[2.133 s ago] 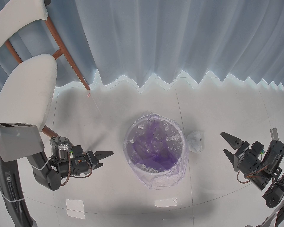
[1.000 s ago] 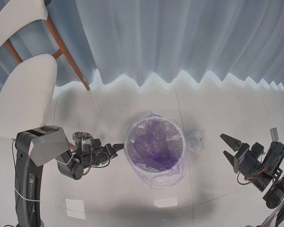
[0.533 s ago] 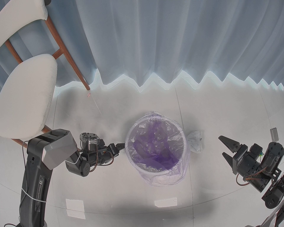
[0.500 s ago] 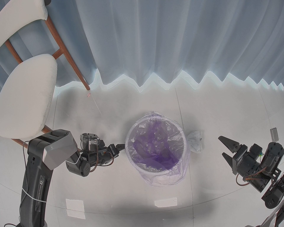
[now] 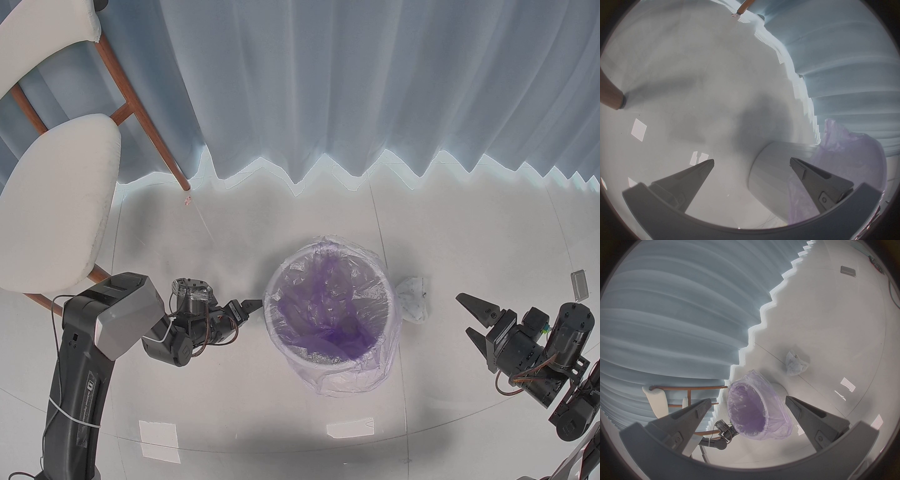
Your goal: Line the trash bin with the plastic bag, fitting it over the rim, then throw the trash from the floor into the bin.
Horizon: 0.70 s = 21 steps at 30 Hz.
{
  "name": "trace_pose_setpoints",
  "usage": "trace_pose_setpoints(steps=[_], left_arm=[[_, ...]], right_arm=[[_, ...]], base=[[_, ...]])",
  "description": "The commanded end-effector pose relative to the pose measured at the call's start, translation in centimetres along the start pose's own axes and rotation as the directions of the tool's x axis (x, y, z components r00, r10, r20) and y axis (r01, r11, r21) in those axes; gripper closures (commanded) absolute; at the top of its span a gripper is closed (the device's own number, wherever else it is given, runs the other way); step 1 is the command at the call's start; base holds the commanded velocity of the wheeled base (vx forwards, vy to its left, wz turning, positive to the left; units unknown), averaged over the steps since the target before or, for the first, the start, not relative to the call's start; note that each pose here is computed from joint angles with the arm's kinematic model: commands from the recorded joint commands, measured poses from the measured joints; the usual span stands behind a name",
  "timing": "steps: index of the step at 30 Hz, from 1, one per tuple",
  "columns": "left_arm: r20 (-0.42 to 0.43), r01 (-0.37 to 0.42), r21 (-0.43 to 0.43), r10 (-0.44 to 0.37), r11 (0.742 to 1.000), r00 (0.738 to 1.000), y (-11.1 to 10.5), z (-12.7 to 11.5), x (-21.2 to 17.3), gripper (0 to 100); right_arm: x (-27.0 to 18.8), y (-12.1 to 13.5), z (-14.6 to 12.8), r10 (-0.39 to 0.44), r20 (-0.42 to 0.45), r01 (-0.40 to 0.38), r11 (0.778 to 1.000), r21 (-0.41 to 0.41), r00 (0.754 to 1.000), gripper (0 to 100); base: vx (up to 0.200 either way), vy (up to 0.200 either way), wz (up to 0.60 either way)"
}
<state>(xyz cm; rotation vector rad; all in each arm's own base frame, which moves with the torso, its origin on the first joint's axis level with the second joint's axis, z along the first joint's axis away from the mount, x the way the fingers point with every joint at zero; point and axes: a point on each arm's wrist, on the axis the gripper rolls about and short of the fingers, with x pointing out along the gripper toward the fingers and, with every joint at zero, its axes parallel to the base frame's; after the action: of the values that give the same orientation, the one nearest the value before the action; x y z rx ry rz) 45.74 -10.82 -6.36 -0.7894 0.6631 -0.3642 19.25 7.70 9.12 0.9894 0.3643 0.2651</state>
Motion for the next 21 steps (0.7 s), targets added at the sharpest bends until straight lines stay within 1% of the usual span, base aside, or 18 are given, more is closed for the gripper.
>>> trace_pose_setpoints(steps=[1, 3, 4, 7, 9, 12, 13, 14, 15, 16, 17, 18, 19, 20, 21], left_arm=[[0.043, 0.047, 0.020, -0.047, 0.999, 0.998, -2.7, 1.5, -2.2, 0], [0.050, 0.065, 0.024, -0.066, 0.998, 0.997, -3.9, 1.9, -3.6, 0], [0.066, 0.084, 0.031, -0.086, 0.996, 0.994, -5.2, 2.4, -4.9, 0], [0.110, 0.130, 0.060, -0.136, 0.990, 0.985, -7.9, 3.2, -8.4, 0], [0.159, 0.176, 0.096, -0.189, 0.980, 0.969, -9.8, 3.5, -11.5, 0], [0.249, 0.257, 0.177, -0.295, 0.950, 0.922, -12.4, 3.6, -16.9, 0], [0.249, 0.257, 0.177, -0.295, 0.950, 0.922, -12.4, 3.6, -16.9, 0], [0.315, 0.324, 0.256, -0.395, 0.911, 0.863, -14.4, 3.4, -20.8, 0], [0.343, 0.353, 0.292, -0.442, 0.889, 0.829, -15.3, 3.3, -22.4, 0], [0.376, 0.380, 0.330, -0.490, 0.864, 0.787, -16.2, 3.4, -24.2, 0], [0.383, 0.386, 0.341, -0.502, 0.857, 0.775, -16.5, 3.4, -24.6, 0], [0.422, 0.407, 0.378, -0.546, 0.831, 0.724, -17.7, 3.7, -26.8, 0], [0.435, 0.419, 0.393, -0.567, 0.818, 0.699, -18.5, 3.9, -28.1, 0], [0.449, 0.437, 0.426, -0.604, 0.792, 0.658, -19.9, 3.9, -30.2, 0], [0.452, 0.453, 0.448, -0.633, 0.771, 0.629, -20.8, 3.9, -31.9, 0]], right_arm=[[0.1, 0.0, 0.0, 0.008, 0.004, -0.008, 1.000, 0.000, 1.000, 0], [0.0, 0.0, 0.0, 0.009, 0.005, -0.009, 1.000, 0.000, 1.000, 0], [0.0, 0.0, 0.0, 0.009, 0.005, -0.009, 1.000, -0.002, 1.000, 0], [0.0, 0.1, 0.0, 0.010, 0.005, -0.010, 1.000, -0.002, 1.000, 0], [0.0, 0.1, 0.0, 0.010, 0.005, -0.010, 1.000, -0.002, 1.000, 0], [0.0, 0.0, 0.0, 0.009, 0.005, -0.009, 1.000, 0.000, 1.000, 0], [0.0, 0.0, 0.0, 0.009, 0.005, -0.009, 1.000, 0.000, 1.000, 0], [0.0, 0.1, 0.0, 0.010, 0.003, -0.010, 1.000, 0.001, 1.000, 0], [0.1, 0.0, 0.0, 0.009, 0.003, -0.009, 1.000, 0.003, 1.000, 0], [0.1, 0.0, -0.1, 0.009, 0.001, -0.009, 1.000, 0.004, 1.000, 0], [0.1, 0.1, -0.1, 0.010, 0.000, -0.010, 1.000, 0.004, 1.000, 0], [0.1, 0.2, -0.4, 0.015, -0.015, -0.015, 1.000, 0.006, 1.000, 0], [0.1, 0.2, -0.7, 0.014, -0.028, -0.014, 1.000, 0.007, 1.000, 0], [0.0, 0.2, -0.9, 0.017, -0.040, -0.017, 1.000, 0.009, 0.999, 0], [0.0, 0.2, -1.1, 0.016, -0.051, -0.016, 1.000, 0.011, 0.999, 0]], base=[[0.000, 0.000, 0.00], [0.000, 0.000, 0.00], [0.000, 0.000, 0.00], [0.000, 0.000, 0.00], [0.000, 0.000, 0.00], [0.000, 0.000, 0.00], [0.000, 0.000, 0.00], [0.000, 0.000, 0.00], [0.000, 0.000, 0.00], [0.000, 0.000, 0.00], [0.000, 0.000, 0.00], [0.000, 0.000, 0.00], [0.000, 0.000, 0.00], [0.000, 0.000, 0.00], [0.000, 0.000, 0.00]])
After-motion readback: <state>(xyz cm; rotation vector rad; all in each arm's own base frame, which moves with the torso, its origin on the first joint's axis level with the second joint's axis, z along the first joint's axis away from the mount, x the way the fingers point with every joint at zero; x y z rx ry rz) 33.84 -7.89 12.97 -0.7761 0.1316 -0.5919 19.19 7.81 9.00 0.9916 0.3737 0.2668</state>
